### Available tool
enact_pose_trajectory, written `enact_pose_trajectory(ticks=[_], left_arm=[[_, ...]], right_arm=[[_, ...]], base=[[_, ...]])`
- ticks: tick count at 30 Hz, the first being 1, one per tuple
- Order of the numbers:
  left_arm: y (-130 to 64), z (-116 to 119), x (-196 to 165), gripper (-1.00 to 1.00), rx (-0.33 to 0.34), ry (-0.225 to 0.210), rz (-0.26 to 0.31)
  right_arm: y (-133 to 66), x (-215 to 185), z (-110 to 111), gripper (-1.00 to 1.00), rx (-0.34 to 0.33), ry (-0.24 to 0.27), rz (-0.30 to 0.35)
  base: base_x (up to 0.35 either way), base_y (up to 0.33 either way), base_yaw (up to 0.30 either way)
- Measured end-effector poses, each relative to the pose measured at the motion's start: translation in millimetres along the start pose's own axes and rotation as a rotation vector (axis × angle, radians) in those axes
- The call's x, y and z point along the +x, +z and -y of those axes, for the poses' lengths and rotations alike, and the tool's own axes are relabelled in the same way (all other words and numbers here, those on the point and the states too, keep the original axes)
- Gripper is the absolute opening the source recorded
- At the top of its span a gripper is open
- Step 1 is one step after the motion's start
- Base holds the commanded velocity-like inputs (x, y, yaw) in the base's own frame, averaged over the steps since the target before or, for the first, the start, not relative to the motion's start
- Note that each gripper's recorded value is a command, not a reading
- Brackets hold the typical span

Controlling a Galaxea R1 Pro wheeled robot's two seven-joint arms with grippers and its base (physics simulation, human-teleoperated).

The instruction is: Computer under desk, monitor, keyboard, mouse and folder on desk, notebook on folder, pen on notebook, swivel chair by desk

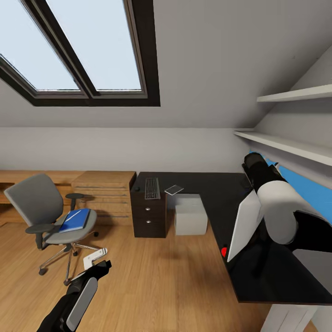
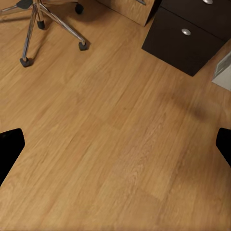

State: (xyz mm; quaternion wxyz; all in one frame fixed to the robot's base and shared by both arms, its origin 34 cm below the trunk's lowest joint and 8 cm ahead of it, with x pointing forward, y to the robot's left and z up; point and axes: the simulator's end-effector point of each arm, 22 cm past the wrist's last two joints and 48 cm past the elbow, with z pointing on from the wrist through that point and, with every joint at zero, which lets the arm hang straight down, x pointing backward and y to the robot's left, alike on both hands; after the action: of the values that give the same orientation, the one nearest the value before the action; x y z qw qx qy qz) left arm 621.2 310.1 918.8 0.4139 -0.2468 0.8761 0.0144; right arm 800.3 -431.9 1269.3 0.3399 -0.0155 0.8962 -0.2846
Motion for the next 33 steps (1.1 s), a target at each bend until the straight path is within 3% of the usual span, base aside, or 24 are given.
enact_pose_trajectory(ticks=[5,8,10,11,13,21,24,33], left_arm=[[-0.3,1,0,1.0,0.001,-0.001,-0.001],[-0.2,1,1,1.0,0.0,-0.001,-0.001],[-0.2,1,1,1.0,0.001,-0.001,-0.001],[-0.2,1,1,1.0,0.001,-0.001,-0.002],[-0.1,1,1,1.0,0.001,-0.001,-0.002],[-0.2,2,1,1.0,0.004,-0.002,-0.001],[0.0,3,1,1.0,0.005,-0.002,0.0],[0.2,3,1,1.0,0.005,-0.002,0.0]], right_arm=[[-35.7,-34,55,1.0,0.07,0.131,0.11],[-48.1,-41,74,1.0,0.083,0.185,0.145],[-58.5,-45,95,1.0,0.09,0.248,0.177],[-66.3,-45,113,1.0,0.096,0.306,0.203],[-65.9,-42,121,1.0,0.097,0.332,0.206],[-33.3,7,146,1.0,0.109,0.403,0.14],[-23.8,28,168,1.0,0.133,0.428,0.117],[3.5,61,158,1.0,0.14,0.391,0.078]], base=[[0.0,0.0,0.0],[0.0,0.0,0.0],[0.0,0.0,0.0],[0.0,0.0,0.0],[0.0,0.0,0.0],[-0.007,-0.006,0.0],[-0.167,-0.144,0.0],[-0.252,-0.168,0.0]])
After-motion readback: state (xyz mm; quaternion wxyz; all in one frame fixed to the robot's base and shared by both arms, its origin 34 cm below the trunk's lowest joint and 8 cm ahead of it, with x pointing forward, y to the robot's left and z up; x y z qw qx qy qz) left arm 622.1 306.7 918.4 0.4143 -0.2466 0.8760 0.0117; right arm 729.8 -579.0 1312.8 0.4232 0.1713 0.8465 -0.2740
